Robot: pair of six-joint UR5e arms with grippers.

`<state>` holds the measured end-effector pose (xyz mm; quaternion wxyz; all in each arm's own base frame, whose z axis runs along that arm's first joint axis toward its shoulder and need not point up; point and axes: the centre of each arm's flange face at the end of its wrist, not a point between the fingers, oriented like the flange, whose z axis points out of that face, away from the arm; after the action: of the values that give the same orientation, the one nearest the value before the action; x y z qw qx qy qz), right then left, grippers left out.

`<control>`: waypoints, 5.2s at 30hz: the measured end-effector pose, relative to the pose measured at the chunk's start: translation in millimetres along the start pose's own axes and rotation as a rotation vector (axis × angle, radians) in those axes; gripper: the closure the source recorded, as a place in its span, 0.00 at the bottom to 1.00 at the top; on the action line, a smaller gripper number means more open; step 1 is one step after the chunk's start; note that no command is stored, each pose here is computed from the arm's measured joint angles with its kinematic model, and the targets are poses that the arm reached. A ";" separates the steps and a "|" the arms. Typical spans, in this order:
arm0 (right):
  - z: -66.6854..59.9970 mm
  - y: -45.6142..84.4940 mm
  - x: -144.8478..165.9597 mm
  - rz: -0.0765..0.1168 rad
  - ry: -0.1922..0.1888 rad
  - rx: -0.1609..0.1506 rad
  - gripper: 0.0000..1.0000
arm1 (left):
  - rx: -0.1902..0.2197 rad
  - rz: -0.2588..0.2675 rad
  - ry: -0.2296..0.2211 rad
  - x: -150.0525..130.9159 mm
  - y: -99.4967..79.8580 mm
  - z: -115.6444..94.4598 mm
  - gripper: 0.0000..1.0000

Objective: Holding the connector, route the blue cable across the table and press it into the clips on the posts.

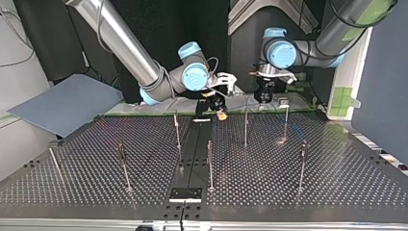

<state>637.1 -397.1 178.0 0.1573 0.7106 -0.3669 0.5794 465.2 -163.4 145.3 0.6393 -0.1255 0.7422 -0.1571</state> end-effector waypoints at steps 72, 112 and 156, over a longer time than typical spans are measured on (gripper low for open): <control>15.7 80.4 21.6 0.046 0.044 -0.057 1.00 | -0.027 0.133 0.064 -18.0 -59.2 -37.6 0.00; 16.5 90.6 24.1 0.050 0.043 -0.055 1.00 | 0.088 0.055 0.032 22.6 -126.8 47.1 0.00; -34.0 86.0 99.8 0.050 0.041 -0.069 1.00 | -0.022 0.081 0.034 -24.3 -158.9 25.4 1.00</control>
<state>558.5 -467.4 263.9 0.1748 0.6833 -0.4010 0.5846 491.7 -301.9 226.6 0.6311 -0.0997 0.7590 -0.1252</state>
